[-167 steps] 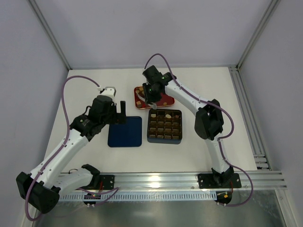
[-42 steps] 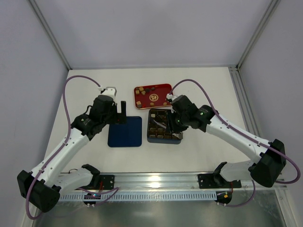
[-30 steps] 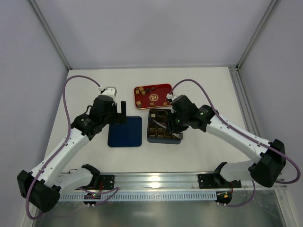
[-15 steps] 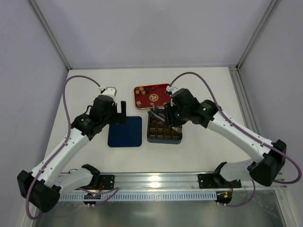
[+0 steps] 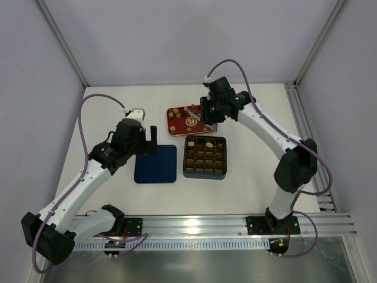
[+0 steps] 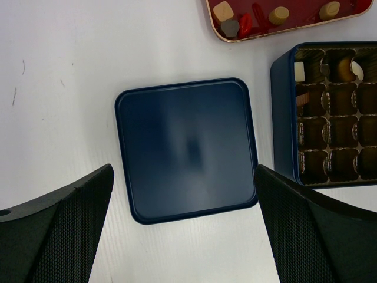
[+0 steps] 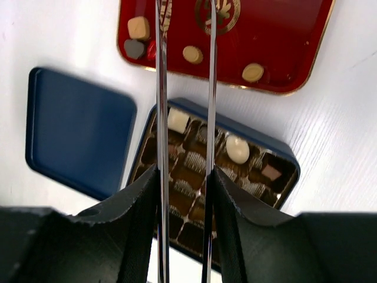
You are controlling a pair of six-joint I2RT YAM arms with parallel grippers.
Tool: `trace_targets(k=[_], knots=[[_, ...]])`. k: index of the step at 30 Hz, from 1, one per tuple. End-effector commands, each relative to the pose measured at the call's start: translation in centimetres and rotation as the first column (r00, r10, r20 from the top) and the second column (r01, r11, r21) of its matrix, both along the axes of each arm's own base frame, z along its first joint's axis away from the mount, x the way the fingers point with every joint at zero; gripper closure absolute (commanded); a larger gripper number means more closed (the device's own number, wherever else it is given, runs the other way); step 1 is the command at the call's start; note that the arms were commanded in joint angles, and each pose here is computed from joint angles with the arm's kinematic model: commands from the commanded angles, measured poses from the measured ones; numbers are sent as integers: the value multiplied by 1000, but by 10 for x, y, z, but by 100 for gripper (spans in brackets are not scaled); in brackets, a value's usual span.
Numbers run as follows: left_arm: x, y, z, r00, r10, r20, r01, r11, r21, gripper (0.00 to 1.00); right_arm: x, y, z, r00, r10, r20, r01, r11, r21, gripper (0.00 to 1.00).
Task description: Pack the chocolate
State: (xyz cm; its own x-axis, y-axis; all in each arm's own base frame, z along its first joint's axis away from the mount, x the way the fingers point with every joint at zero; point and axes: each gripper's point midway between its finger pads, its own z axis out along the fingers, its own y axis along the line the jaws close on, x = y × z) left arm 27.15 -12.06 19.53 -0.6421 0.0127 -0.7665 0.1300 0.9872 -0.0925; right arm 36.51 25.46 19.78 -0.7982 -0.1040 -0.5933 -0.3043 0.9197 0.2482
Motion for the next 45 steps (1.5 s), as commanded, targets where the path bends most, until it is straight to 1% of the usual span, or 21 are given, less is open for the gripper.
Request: trace_targets(k=[1,2,3,4,5,7,12,25,36,37,39,45], knots=[[1,-3,12,999,-6,31,7,1000,-25,0,30,8,9,999,4,44,-5,1000,23,59],[1,-3,11,1000,-5,28,6,1000,-23,0,39,10,15,998,-1,61,-1,999,33,58],[1,-3,12,999,-6,31,7,1000,-25,0,43,12,13,998,0,56,-2,1000,27,58],[2,-3,11,1000,-5,28,6,1000,-23,0,49,15,0,999,2,33,-2,1000,12,59],[1,-4,11,999,-11,30,12,1000,-22,0,56,18,5,999,4,48,-5,1000,22,58],[2,-3,11,1000,-7,30,8,1000,-23,0,63,24,-2,999,9,36,-9,1000,17,59],[2,-3,11,1000,-7,29,7,1000,-21,0,71,28,-13,1000,-1,26,1,1000,15,58],[2,-4,10,1000,-9,26,9,1000,-21,0,74,36,-33,1000,1,-5,-1,1000,8,54],[2,-3,8,1000,-8,20,8,1000,-17,0,74,46,-45,1000,10,-18,-11,1000,-16,56],[2,-4,9,1000,-10,22,10,1000,-18,0,75,46,-46,1000,8,-19,-8,1000,-14,58],[2,-3,8,1000,-9,21,9,1000,-16,0,75,45,-49,1000,5,-26,-6,1000,-20,60],[2,-4,8,1000,-11,21,11,1000,-16,0,75,44,-55,999,-7,-37,6,999,-33,60]])
